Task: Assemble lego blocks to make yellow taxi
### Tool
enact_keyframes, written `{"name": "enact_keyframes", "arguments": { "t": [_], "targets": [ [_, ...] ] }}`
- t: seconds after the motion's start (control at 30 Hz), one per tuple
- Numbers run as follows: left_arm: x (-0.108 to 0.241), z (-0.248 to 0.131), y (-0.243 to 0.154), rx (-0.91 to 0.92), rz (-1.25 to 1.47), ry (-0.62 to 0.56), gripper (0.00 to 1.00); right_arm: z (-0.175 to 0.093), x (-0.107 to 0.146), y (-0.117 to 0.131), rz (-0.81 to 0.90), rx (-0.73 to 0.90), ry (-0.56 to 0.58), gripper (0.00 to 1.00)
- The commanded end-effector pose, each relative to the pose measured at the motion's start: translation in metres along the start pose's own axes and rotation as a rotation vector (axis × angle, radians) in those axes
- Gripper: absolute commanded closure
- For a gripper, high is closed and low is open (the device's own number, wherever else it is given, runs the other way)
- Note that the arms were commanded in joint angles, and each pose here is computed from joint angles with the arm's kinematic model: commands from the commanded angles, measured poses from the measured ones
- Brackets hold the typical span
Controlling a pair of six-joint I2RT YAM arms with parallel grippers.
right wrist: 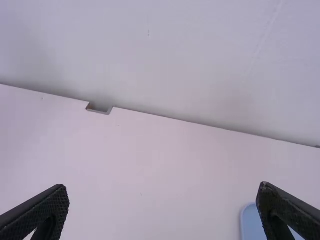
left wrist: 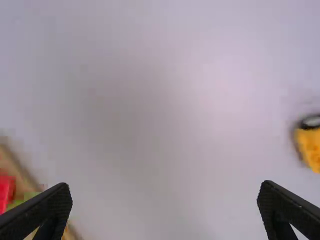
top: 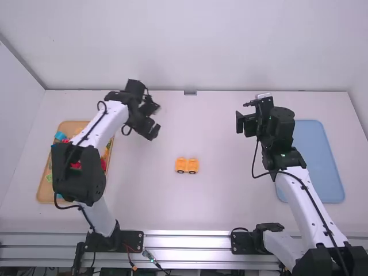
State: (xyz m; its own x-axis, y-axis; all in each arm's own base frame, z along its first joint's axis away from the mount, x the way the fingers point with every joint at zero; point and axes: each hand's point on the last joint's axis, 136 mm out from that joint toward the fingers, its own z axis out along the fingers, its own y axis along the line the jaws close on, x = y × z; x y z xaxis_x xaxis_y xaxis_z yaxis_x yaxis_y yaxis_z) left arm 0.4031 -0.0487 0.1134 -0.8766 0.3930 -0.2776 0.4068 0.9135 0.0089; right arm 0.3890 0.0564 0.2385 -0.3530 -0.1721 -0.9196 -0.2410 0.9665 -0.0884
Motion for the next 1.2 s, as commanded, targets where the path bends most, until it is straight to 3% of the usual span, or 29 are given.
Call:
{"name": "enact_keyframes", "arguments": {
  "t": [0.0, 0.13, 0.33, 0.53, 0.8, 1.0, 1.17],
  "targets": [
    [0.014, -0.016, 0.045, -0.056, -0.371, -0.019, 0.01, -0.001, -0.017, 0.000, -0.007, 0.001, -0.034, 0.01],
    [0.065, -0.020, 0.102, -0.087, -0.723, 0.030, 0.01, -0.001, -0.018, -0.001, -0.008, 0.001, -0.040, 0.01],
    [0.133, -0.019, 0.151, -0.214, -1.033, 0.108, 0.01, -0.001, -0.018, -0.001, -0.008, 0.002, -0.039, 0.01],
    [0.173, -0.014, 0.168, -0.249, -1.169, 0.142, 0.01, -0.001, -0.018, -0.001, -0.007, 0.002, -0.039, 0.01],
    [0.269, -0.035, 0.173, -0.481, -1.322, 0.413, 0.02, -0.001, -0.019, -0.001, -0.008, 0.002, -0.040, 0.01],
    [0.296, -0.025, 0.162, -0.428, -1.161, 0.518, 0.01, -0.001, -0.024, -0.001, -0.009, 0.005, -0.061, 0.01],
    [0.298, -0.005, 0.166, -0.410, -1.046, 0.489, 0.33, -0.001, -0.024, -0.001, -0.009, 0.004, -0.061, 0.01]
  ]
}}
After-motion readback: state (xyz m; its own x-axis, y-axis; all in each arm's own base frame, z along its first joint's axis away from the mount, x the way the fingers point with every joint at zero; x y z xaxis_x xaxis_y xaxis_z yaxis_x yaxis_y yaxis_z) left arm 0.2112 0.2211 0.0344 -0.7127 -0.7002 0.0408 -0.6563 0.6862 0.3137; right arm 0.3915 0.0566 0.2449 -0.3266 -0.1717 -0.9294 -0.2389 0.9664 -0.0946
